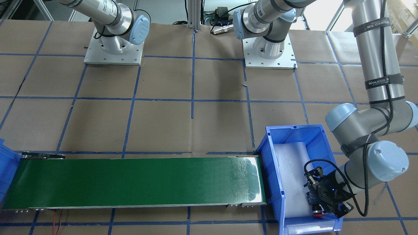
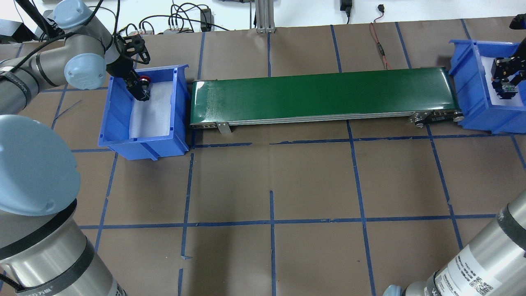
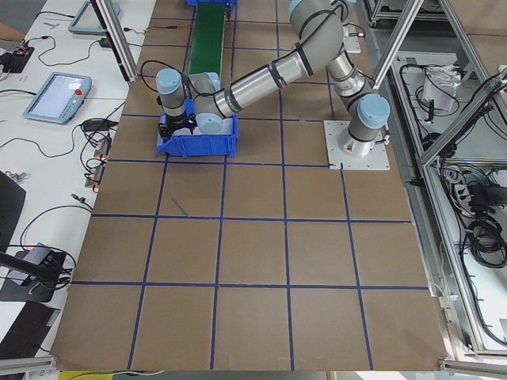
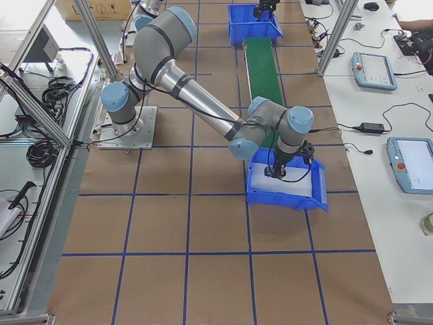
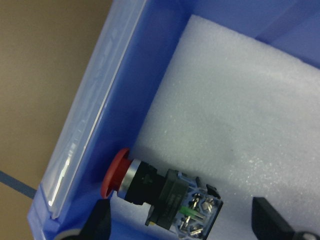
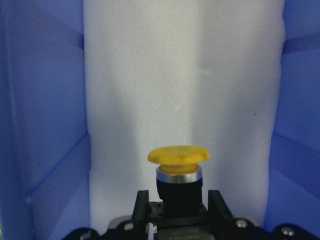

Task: Transport two buttons from left to right
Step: 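Lower the yellow button onto the foam and open the right gripper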

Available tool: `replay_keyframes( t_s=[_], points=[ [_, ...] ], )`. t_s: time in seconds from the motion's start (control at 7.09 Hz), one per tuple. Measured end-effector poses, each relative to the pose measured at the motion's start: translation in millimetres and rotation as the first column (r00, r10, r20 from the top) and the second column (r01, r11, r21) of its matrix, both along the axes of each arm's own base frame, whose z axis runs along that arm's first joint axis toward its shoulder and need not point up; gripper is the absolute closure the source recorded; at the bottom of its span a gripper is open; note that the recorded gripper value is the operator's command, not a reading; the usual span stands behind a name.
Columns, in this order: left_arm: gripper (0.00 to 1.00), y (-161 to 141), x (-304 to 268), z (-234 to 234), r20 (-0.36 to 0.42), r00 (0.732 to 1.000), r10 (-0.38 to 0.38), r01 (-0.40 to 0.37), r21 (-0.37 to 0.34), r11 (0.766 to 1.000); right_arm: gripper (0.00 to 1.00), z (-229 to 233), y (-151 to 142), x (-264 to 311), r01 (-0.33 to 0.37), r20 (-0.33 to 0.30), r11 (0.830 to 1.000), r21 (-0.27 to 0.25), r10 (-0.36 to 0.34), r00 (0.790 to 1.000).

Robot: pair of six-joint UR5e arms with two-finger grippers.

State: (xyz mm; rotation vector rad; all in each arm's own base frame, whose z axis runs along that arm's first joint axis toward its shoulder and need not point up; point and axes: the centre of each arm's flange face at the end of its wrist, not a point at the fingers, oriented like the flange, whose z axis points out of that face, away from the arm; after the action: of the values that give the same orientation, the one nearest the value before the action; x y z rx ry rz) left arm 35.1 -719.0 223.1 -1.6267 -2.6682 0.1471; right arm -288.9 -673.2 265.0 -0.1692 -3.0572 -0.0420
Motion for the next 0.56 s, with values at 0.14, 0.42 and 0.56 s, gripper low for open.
replay_keyframes(
  t_s=[0.14, 0.42, 0.56],
  points=[
    [0.0, 1.3, -0.3, -2.3, -0.001, 1.0, 0.0, 0.0, 0.005, 1.0, 0.93, -9.5, -1.8, -1.6, 0.001, 0.003, 1.0, 0.005, -0.001, 1.0],
    [0.21, 2.2, -0.6, -5.0, -0.003, 1.0, 0.0, 0.0, 0.009, 1.0, 0.87, -17.5, -2.8, -3.1, 0.002, 0.006, 1.0, 0.011, -0.002, 1.0],
    [0.32, 2.2, -0.5, -5.2, -0.003, 1.0, 0.0, 0.0, 0.01, 1.0, 0.74, -18.6, -2.6, -3.1, 0.002, 0.008, 1.0, 0.013, -0.002, 1.0]
  ],
)
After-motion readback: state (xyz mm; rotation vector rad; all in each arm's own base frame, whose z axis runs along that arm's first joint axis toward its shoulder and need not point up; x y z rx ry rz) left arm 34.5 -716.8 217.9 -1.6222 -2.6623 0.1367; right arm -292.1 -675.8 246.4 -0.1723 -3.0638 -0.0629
